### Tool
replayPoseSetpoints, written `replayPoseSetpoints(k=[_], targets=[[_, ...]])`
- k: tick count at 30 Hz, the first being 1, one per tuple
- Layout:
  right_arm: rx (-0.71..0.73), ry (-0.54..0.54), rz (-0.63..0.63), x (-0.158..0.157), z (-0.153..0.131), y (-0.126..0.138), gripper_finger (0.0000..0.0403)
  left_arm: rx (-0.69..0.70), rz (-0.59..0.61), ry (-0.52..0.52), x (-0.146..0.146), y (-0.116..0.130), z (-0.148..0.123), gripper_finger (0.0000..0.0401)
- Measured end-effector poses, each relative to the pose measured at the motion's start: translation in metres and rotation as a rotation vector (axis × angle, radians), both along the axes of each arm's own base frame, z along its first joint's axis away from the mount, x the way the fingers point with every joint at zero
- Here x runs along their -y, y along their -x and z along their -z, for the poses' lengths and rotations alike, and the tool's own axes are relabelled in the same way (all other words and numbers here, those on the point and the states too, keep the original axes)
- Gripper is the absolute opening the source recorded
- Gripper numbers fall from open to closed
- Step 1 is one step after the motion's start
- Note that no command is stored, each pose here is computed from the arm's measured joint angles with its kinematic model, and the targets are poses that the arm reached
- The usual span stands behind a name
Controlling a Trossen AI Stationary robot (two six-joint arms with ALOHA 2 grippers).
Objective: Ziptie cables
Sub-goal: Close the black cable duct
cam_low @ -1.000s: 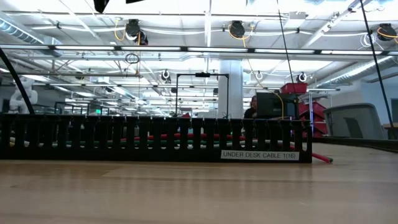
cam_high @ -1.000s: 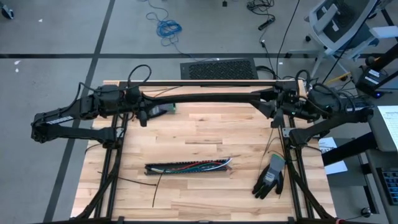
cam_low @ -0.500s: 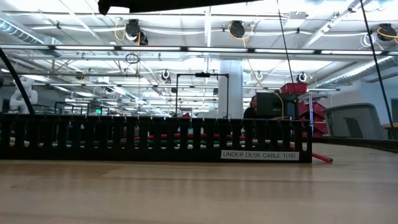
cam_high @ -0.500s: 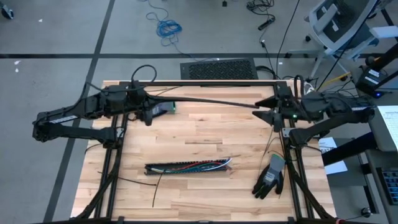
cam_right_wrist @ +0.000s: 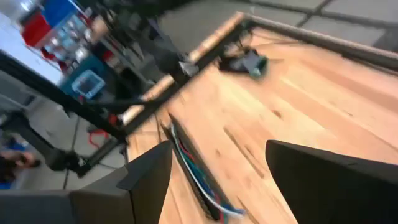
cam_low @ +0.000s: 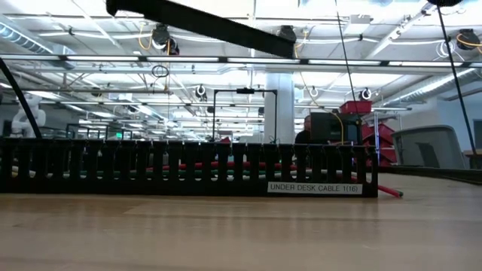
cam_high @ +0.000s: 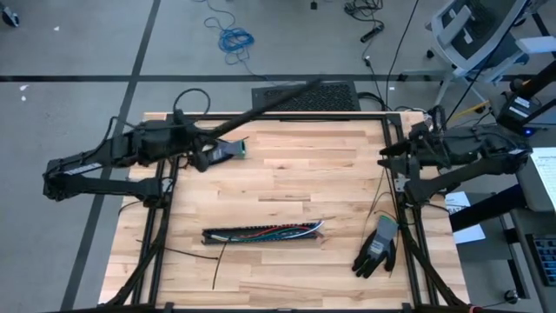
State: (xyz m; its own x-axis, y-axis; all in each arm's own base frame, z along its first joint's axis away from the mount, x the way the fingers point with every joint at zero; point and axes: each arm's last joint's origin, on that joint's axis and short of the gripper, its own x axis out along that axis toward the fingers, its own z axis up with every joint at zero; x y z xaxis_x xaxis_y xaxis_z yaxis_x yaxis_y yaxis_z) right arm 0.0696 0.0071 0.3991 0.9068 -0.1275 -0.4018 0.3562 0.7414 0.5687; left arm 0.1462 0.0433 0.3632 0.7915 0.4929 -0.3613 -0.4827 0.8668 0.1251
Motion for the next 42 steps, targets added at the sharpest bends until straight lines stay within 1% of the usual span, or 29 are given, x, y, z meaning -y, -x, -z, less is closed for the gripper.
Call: replayPoseSetpoints(k=[2,5,7,9,12,15,16,18,21,23,25,28,31,34,37,38,40,42], targets=[[0.048,0.009,0.026,0.0,-0.004,-0.004,0.0251,-0.098,0.029,-0.06,0.0,-0.009,0.007,0.0003],[0.162,0.03,0.021,-0.003,-0.016,-0.016,0.0251,-0.279,0.037,-0.192,0.004,-0.025,0.019,0.0002],[0.245,0.064,-0.004,-0.006,-0.026,-0.028,0.0251,-0.41,0.091,-0.312,0.008,-0.038,0.028,0.0002],[0.275,0.086,-0.05,-0.011,-0.03,-0.043,0.0251,-0.557,0.162,-0.446,0.013,-0.053,0.038,0.0002],[0.212,0.128,-0.135,-0.019,-0.022,-0.073,0.0251,-0.751,0.264,-0.647,0.024,-0.072,0.05,0.0002],[0.066,0.224,-0.188,-0.025,-0.004,-0.103,0.0251,-0.883,0.392,-0.78,0.038,-0.09,0.064,0.0002],[0.013,0.269,-0.203,-0.026,0.002,-0.112,0.0251,-0.902,0.427,-0.805,0.043,-0.094,0.067,0.0002],[-0.095,0.364,-0.219,-0.026,0.016,-0.13,0.0251,-0.874,0.453,-0.827,0.054,-0.102,0.069,0.0001],[-0.267,0.505,-0.29,-0.022,0.041,-0.158,0.0251,-0.835,0.549,-0.833,0.07,-0.108,0.074,0.0001],[-0.353,0.565,-0.325,-0.019,0.056,-0.174,0.0251,-0.794,0.614,-0.824,0.08,-0.111,0.077,0.0001],[-0.405,0.611,-0.353,-0.016,0.067,-0.187,0.0251,-0.756,0.638,-0.834,0.088,-0.115,0.077,0.0001],[-0.439,0.613,-0.428,-0.012,0.081,-0.203,0.0251,-0.725,0.659,-0.858,0.097,-0.119,0.079,0.0001],[-0.419,0.538,-0.49,-0.01,0.089,-0.213,0.0251,-0.727,0.671,-0.866,0.102,-0.124,0.083,0.0001],[-0.398,0.498,-0.47,-0.007,0.094,-0.223,0.0252,-0.775,0.675,-0.912,0.104,-0.128,0.09,0.0],[-0.379,0.556,-0.431,-0.001,0.095,-0.23,0.0256,-0.802,0.665,-0.948,0.105,-0.131,0.093,0.0],[-0.379,0.576,-0.43,0.001,0.096,-0.232,0.026,-0.801,0.661,-0.951,0.105,-0.132,0.094,0.0],[-0.399,0.581,-0.43,0.004,0.101,-0.237,0.0269,-0.801,0.659,-0.955,0.106,-0.133,0.094,0.0],[-0.425,0.611,-0.46,0.004,0.108,-0.241,0.028,-0.806,0.65,-0.96,0.105,-0.133,0.094,0.0]])
